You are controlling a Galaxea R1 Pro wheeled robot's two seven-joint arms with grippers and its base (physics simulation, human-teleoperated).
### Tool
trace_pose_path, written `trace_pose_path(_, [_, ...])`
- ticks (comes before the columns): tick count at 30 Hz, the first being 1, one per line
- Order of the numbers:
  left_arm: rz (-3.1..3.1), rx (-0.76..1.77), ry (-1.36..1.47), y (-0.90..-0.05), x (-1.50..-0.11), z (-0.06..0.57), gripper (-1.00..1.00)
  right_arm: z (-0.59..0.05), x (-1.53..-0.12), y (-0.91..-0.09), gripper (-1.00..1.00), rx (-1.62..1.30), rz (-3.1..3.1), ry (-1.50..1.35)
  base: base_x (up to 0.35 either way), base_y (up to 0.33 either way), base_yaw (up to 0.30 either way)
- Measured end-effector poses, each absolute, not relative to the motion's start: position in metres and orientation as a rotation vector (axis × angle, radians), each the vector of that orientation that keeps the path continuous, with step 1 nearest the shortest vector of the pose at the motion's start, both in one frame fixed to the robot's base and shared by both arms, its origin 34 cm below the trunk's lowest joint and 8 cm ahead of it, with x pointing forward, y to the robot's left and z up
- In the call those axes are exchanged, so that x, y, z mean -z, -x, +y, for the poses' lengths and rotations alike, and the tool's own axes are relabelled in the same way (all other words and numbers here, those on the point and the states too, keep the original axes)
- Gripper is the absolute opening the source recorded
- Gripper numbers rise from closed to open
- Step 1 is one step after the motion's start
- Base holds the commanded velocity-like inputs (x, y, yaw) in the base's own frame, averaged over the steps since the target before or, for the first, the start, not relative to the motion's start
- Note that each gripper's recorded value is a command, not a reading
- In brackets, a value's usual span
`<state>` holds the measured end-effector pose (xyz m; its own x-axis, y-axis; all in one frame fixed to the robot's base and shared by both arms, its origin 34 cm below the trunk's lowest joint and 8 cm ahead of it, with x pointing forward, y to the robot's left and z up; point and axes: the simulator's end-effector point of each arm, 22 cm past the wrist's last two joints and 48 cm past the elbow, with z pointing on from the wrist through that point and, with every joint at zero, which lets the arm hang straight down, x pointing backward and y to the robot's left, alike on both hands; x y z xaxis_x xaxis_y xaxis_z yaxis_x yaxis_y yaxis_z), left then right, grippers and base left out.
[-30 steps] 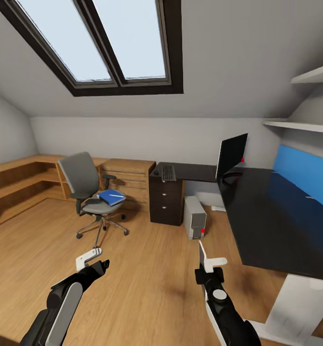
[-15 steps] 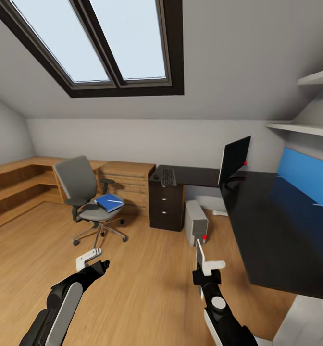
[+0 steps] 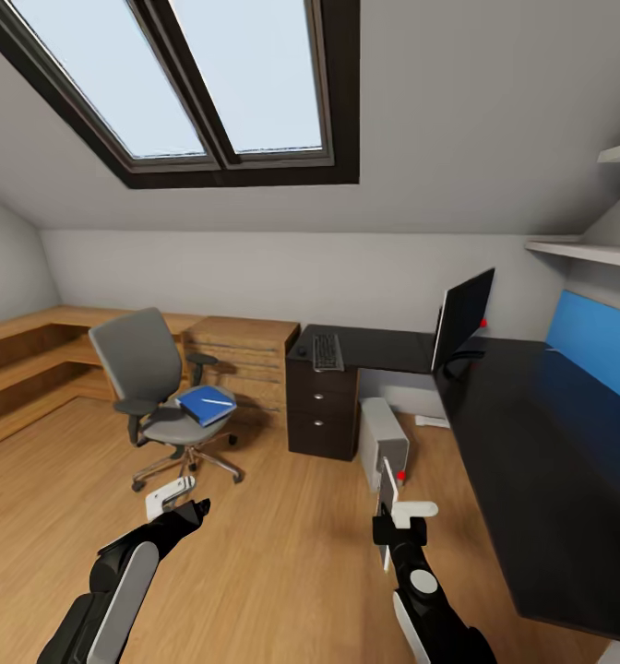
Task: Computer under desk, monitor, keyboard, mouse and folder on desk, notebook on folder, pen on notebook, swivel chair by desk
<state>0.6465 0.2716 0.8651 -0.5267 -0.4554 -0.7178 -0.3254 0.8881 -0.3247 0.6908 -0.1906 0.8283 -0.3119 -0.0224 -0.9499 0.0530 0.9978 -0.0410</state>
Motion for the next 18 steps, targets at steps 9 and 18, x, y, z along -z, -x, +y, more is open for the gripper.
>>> trace_pose_path(9, [2.170, 0.187, 0.559, -0.646, -0.878, 0.272, 1.00, -0.217, -0.842, -0.688, -1.00, 0.151, 1.884, -0.110, 0.339, 0.088, 0.000])
trace_pose_path(18, [2.173, 0.189, 0.559, -0.645, -0.890, 0.271, 1.00, -0.221, -0.879, -0.695, -1.00, 0.151, 1.812, -0.137, 0.339, 0.080, -0.034])
